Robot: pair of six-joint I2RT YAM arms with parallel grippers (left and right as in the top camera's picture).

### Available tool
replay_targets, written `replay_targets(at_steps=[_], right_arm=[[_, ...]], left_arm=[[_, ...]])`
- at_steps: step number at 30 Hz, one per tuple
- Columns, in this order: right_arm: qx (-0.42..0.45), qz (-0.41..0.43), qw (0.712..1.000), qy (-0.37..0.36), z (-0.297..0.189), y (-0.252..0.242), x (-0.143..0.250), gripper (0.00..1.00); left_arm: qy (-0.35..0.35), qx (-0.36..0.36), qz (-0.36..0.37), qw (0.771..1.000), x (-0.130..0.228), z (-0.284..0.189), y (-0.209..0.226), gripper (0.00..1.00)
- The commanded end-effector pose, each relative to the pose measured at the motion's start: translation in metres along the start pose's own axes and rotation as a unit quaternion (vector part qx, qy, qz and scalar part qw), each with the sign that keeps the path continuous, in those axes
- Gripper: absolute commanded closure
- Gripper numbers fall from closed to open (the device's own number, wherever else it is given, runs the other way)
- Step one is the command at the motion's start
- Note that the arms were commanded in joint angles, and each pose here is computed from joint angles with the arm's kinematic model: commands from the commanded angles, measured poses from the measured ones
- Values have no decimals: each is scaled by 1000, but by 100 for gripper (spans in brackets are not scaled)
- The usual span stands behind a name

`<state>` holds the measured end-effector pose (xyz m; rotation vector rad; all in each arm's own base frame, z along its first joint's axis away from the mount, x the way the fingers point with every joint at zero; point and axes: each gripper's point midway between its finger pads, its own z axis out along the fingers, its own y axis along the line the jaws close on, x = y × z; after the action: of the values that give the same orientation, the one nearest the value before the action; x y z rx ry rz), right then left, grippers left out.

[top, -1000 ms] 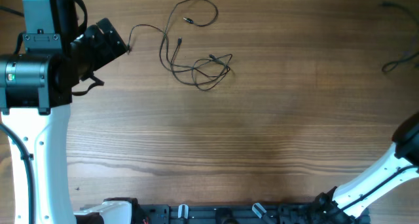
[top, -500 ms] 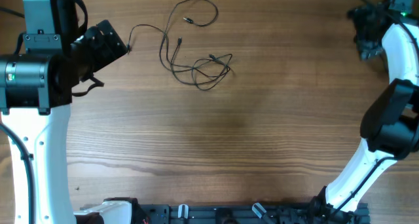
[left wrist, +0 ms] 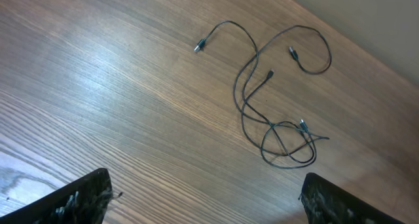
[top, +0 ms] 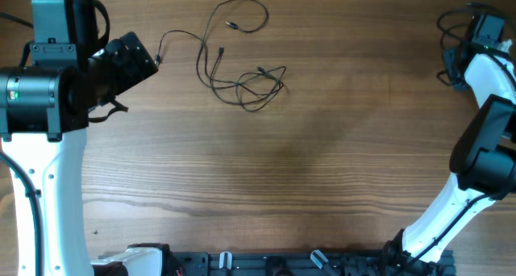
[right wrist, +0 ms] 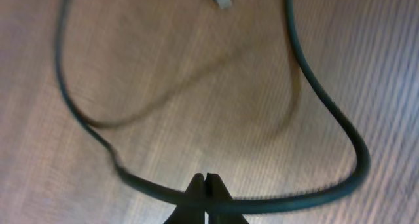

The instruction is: Untangle cables

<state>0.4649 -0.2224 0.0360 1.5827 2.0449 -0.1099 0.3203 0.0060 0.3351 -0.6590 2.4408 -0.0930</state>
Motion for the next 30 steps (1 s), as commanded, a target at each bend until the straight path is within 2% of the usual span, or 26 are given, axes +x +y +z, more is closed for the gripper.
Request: replay_targets(at_steps=[1,3,5,7,10,14,16,18,20,21,23,24,26,27,29,30], right_arm=[[23,26,999,32,39,-29,17,96],[0,26,1000,5,56,-30,-4,95],[-102,-22,994,-37,55,4,-40,95],[-181,-69,977,-93,41,38,-67,96],[-235,-89,952,-173,20,66,-99,96],[-317,-113,883,-326,-50,115,-166,96],[-339,-96,863,-361,-87,133,-201,96],[-344,-84,859,-371,-101,136,-221,96],[-311,-61,896,-312,-64,122,-216,95],[-287,-41,919,-266,-33,110,-200,96],[-221,36,965,-136,43,72,-145,96],[-199,85,974,-66,65,59,-115,96],[-187,171,964,81,80,49,-59,96],[-208,180,951,143,72,57,-39,96],[-276,186,913,238,48,83,-17,96],[-288,183,907,246,44,88,-16,96]], left_arm=[[-2,0,10,1000,-1,-1,-1,6],[0,-1,10,1000,0,-1,-1,6],[5,-3,11,1000,3,-1,0,7],[9,-3,11,1000,5,-1,1,9],[13,4,22,1000,9,-2,-6,9],[13,27,50,998,17,-4,-28,9],[7,47,68,997,20,-6,-44,10],[-2,61,85,995,20,-8,-54,11],[-13,73,94,993,17,-10,-63,13],[-15,74,93,993,16,-10,-64,13],[-13,74,94,993,17,-10,-63,13],[-12,73,94,993,18,-10,-63,13],[-11,72,94,993,18,-10,-62,13],[-10,72,94,993,19,-10,-62,13],[-3,67,96,993,22,-9,-60,14],[0,65,96,993,23,-9,-58,14]])
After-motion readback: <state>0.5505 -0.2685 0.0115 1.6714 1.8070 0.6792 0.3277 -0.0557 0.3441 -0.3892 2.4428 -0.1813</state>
